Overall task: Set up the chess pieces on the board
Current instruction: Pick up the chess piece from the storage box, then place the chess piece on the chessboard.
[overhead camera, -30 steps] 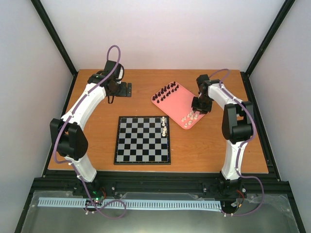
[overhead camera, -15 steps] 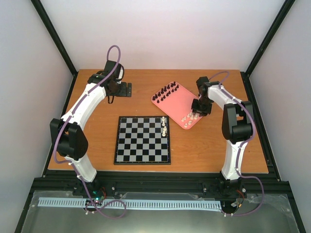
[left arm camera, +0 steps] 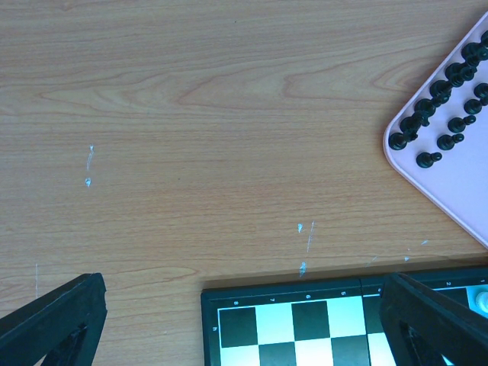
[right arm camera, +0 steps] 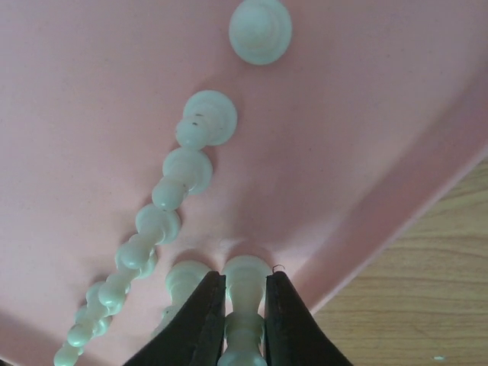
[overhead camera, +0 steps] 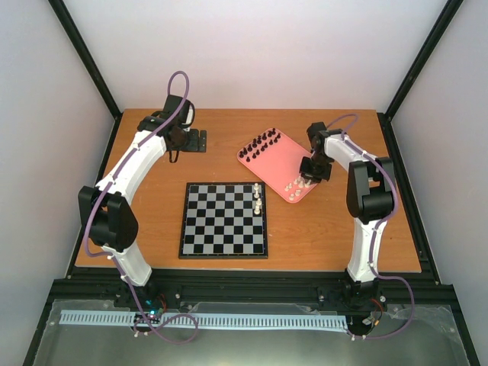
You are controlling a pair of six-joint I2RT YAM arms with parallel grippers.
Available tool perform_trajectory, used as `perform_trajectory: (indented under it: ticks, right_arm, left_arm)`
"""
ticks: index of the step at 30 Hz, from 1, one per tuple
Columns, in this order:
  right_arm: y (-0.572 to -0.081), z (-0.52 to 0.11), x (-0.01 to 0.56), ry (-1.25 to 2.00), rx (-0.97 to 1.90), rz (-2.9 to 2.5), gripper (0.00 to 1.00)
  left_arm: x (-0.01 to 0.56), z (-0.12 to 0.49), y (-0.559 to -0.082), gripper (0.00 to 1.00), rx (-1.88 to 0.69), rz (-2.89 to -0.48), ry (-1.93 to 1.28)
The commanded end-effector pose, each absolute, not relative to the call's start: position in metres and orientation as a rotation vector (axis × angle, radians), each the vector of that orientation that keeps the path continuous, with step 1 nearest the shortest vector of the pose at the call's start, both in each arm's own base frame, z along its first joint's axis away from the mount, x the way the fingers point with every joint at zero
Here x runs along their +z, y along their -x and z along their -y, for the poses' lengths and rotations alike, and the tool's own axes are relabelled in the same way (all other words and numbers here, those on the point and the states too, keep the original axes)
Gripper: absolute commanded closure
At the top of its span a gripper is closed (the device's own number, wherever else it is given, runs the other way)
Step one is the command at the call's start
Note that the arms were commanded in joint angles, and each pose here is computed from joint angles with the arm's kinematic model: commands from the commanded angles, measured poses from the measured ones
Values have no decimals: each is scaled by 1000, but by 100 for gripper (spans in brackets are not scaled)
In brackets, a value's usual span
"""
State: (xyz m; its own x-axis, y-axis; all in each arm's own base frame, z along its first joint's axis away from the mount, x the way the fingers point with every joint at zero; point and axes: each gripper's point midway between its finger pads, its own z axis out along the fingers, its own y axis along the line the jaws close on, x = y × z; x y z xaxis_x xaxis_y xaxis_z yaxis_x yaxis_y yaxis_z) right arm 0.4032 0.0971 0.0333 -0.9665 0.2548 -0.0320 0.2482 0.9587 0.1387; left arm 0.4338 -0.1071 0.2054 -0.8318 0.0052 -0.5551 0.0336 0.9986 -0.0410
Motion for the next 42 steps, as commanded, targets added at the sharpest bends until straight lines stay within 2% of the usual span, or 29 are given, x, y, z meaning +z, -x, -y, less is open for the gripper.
perform_trajectory:
  ticks: [1, 4, 11, 18, 22, 25, 31, 42]
  right_arm:
    - [-407, -90, 35, -387, 165, -3052, 91]
    - [-408, -86, 43, -367, 130, -3044, 97]
    - [-409, -81, 66, -312, 87, -3028, 97]
    - [-403, -86, 128, -129, 50, -3010, 97]
    - [-375, -127, 156, 96, 56, -3015, 97]
    - [-345, -181, 167, 301, 117, -2984, 97]
    - [-305, -241, 149, 423, 276, -2993, 97]
    - [-260, -273, 125, 622, 180, -3013, 97]
  left_arm:
    - [214, 110, -438, 0, -69, -2533, -48]
    - [216, 110, -439, 0, -74, -2529, -48]
    - [222, 110, -440, 0, -73, -2518, -46]
    - [223, 111, -441, 0, -79, -2519, -43]
    - [223, 111, -441, 0, -80, -2516, -42]
    - [222, 111, -443, 0, -77, -2514, -42]
    - [220, 113, -445, 0, -90, -2517, -41]
    - [210, 112, -441, 0, -82, -2535, -49]
